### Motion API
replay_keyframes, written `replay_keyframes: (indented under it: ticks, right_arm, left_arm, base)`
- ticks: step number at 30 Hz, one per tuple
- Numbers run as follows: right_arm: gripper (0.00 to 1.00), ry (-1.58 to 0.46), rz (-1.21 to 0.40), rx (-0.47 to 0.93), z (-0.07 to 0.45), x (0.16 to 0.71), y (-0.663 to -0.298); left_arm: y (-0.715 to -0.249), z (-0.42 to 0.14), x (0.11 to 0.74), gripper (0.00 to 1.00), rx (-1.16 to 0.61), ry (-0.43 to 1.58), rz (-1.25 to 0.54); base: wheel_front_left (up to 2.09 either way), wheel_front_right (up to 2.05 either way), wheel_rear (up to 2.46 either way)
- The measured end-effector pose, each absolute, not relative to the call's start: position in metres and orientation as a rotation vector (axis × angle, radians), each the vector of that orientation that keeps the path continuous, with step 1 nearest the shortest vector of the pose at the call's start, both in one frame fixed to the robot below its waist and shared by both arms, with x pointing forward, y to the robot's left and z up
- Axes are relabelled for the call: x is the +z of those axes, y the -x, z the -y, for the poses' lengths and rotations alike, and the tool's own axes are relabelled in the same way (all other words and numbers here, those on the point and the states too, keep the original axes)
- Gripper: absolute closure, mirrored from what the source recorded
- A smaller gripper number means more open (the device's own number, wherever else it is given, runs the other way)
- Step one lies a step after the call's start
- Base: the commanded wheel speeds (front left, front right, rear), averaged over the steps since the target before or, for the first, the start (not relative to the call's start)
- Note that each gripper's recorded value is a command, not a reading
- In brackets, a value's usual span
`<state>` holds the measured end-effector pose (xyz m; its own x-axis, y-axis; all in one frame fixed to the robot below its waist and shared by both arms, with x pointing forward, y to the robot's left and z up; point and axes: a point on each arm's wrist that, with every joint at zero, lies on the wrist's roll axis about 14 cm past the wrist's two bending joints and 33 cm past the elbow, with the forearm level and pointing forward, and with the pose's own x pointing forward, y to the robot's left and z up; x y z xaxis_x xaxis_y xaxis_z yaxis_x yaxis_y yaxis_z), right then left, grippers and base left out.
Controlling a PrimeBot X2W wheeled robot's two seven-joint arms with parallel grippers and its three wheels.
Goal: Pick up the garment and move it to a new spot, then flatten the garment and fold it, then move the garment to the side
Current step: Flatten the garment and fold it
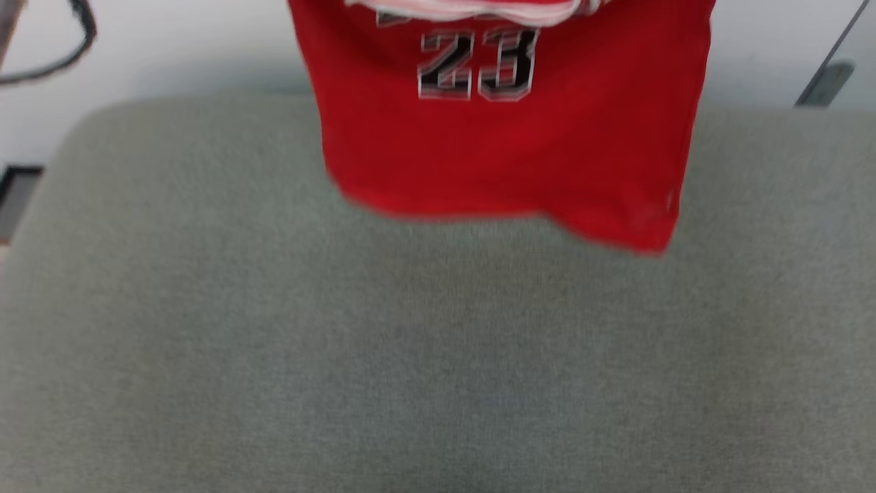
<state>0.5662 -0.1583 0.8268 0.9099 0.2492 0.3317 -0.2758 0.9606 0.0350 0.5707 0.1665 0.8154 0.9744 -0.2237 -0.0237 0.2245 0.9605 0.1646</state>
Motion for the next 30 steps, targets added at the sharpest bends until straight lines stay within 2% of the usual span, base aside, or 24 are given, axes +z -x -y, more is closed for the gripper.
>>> replay_keyframes:
  ticks: [7,9,15,17,22,26,30]
  right_arm:
    - [1.0,0.021,0.506,0.222,0.166,0.823,-0.606]
    - [1.0,0.11,0.588,0.186,0.176,0.818,-0.625]
    - [1.0,0.257,0.622,0.144,0.185,0.805,-0.657]
    - [1.0,0.296,0.573,0.148,0.182,0.772,-0.674]
    - [1.0,0.292,0.328,0.207,0.165,0.64,-0.707]
    - [1.0,0.235,0.187,0.217,0.163,0.572,-0.714]
    - [1.0,0.181,0.087,0.251,0.151,0.533,-0.705]
  left_arm:
    - [-0.622,-0.143,0.808,1.0,-0.241,-0.175,0.106]
    - [-0.644,-0.13,0.811,1.0,-0.253,-0.144,0.211]
    - [-0.676,-0.112,0.802,1.0,-0.281,-0.109,0.347]
    - [-0.693,-0.112,0.77,1.0,-0.281,-0.101,0.308]
    - [-0.723,-0.129,0.663,1.0,-0.259,-0.083,0.135]
    - [-0.724,-0.136,0.596,1.0,-0.254,-0.099,-0.015]
    - [-0.708,-0.153,0.542,1.0,-0.228,-0.114,-0.183]
  base:
    - [0.0,0.0,0.0]
    - [0.0,0.0,0.0]
    - [0.0,0.0,0.0]
    - [0.0,0.0,0.0]
    - [0.0,0.0,0.0]
    - [0.0,0.0,0.0]
    - [0.0,0.0,0.0]
